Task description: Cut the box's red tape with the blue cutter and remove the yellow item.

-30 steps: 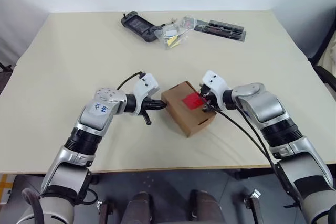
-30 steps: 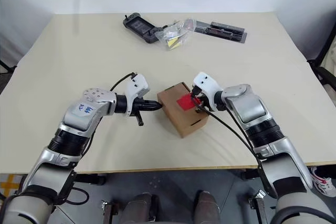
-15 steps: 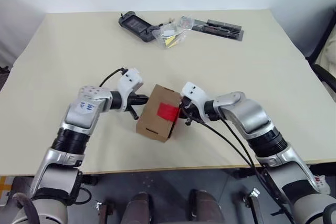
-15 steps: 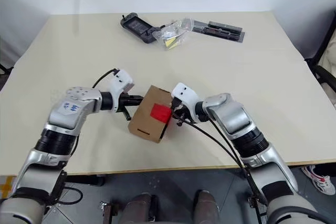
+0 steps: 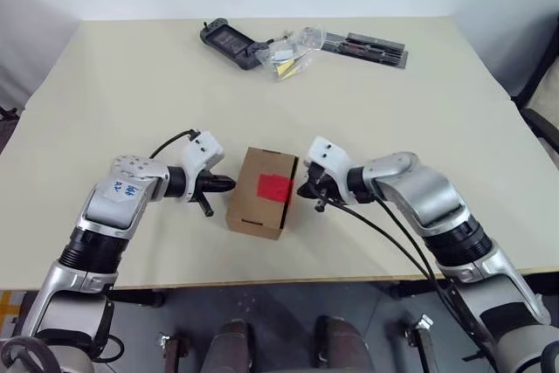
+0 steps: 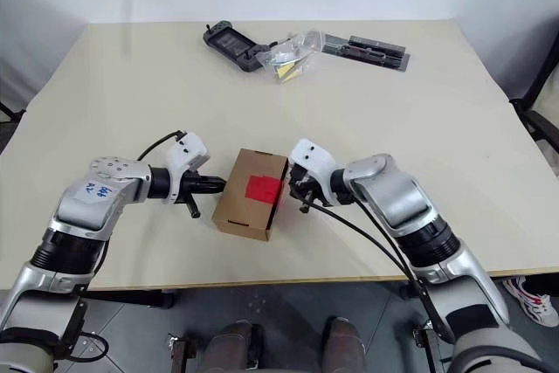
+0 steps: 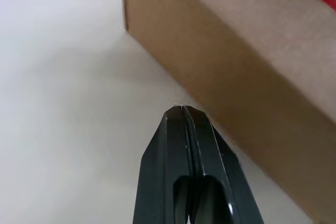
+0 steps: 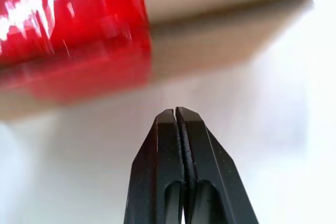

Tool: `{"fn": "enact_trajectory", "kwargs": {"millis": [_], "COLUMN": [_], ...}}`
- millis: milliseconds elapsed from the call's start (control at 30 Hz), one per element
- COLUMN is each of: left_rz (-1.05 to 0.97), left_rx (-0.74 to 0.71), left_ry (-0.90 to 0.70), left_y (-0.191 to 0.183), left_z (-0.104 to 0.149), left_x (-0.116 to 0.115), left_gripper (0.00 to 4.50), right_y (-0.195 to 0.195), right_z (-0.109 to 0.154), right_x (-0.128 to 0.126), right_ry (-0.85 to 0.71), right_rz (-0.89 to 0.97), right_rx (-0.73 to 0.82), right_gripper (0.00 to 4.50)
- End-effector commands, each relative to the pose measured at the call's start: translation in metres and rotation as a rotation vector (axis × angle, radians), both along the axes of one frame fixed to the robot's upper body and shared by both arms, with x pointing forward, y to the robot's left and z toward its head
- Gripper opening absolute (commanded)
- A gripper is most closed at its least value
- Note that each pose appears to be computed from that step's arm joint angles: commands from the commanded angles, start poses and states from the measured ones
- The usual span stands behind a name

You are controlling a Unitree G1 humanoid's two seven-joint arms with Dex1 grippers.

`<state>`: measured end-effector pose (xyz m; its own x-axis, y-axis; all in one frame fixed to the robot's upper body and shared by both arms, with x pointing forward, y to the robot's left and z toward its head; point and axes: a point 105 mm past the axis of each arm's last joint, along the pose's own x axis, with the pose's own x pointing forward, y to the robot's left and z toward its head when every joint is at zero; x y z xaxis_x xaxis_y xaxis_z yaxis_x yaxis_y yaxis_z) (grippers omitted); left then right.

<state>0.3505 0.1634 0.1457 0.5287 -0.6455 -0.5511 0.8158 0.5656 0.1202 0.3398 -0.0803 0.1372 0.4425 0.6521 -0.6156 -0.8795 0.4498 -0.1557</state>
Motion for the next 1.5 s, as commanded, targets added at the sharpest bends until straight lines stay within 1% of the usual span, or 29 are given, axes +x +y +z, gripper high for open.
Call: {"fn": "enact_trajectory", "kwargs": {"millis": [33,100,167,200,267,333,367,400,467,633,767,867,1133,1300,1400,1500], "left_rz": [0.041,0.02,-0.015,-0.045,-0.114,-0.184,-0.213,-0.229,-0.279,-0.349,-0.373,-0.386,-0.389,-0.387,-0.387,-0.374], "left_rx": [-0.04,-0.077,-0.103,-0.119,-0.147,-0.164,-0.164,-0.163,-0.156,-0.115,-0.057,-0.06,-0.061,-0.061,-0.062,-0.066], "left_ry": [-0.106,-0.136,-0.15,-0.15,-0.141,-0.117,-0.105,-0.097,-0.052,0.004,0.023,0.034,0.051,0.053,0.053,0.048], "left_y": [0.021,0.021,0.017,0.012,0.0,-0.013,-0.019,-0.022,-0.033,-0.05,-0.051,-0.052,-0.051,-0.051,-0.052,-0.051], "left_z": [0.04,0.06,0.072,0.078,0.084,0.083,0.08,0.079,0.067,0.045,0.03,0.026,0.02,0.018,0.018,0.018], "left_x": [0.01,0.013,0.013,0.013,0.01,0.009,0.008,0.008,0.007,0.006,0.006,0.005,0.002,0.003,0.002,0.003], "left_gripper": [0.0,0.0,0.0,0.0,0.0,0.0,0.0,0.0,0.0,0.0,0.0,0.0,0.0,0.0,0.0,0.0], "right_y": [-0.025,-0.032,-0.034,-0.033,-0.025,-0.013,-0.008,-0.005,0.007,0.026,0.022,0.012,-0.013,-0.024,-0.028,-0.04], "right_z": [0.025,0.039,0.05,0.055,0.065,0.071,0.072,0.073,0.068,0.059,0.043,0.033,0.014,-0.002,-0.005,-0.006], "right_x": [0.008,0.005,0.003,0.003,0.0,-0.003,-0.004,-0.003,-0.002,-0.003,-0.005,-0.004,-0.01,-0.012,-0.013,-0.022], "right_ry": [-0.109,-0.111,-0.121,-0.124,-0.13,-0.133,-0.136,-0.137,-0.131,-0.107,-0.102,-0.11,-0.084,-0.081,-0.081,-0.052], "right_rz": [-0.076,-0.108,-0.13,-0.142,-0.146,-0.139,-0.141,-0.144,-0.152,-0.137,-0.132,-0.141,-0.159,-0.164,-0.164,-0.18], "right_rx": [-0.001,0.039,0.075,0.097,0.149,0.196,0.214,0.224,0.249,0.284,0.194,0.12,0.031,-0.055,-0.076,-0.068], "right_gripper": [0.22,0.65,1.29,1.68,2.39,3.12,3.41,3.82,4.48,4.48,4.48,4.48,4.48,4.48,4.48,4.48]}}
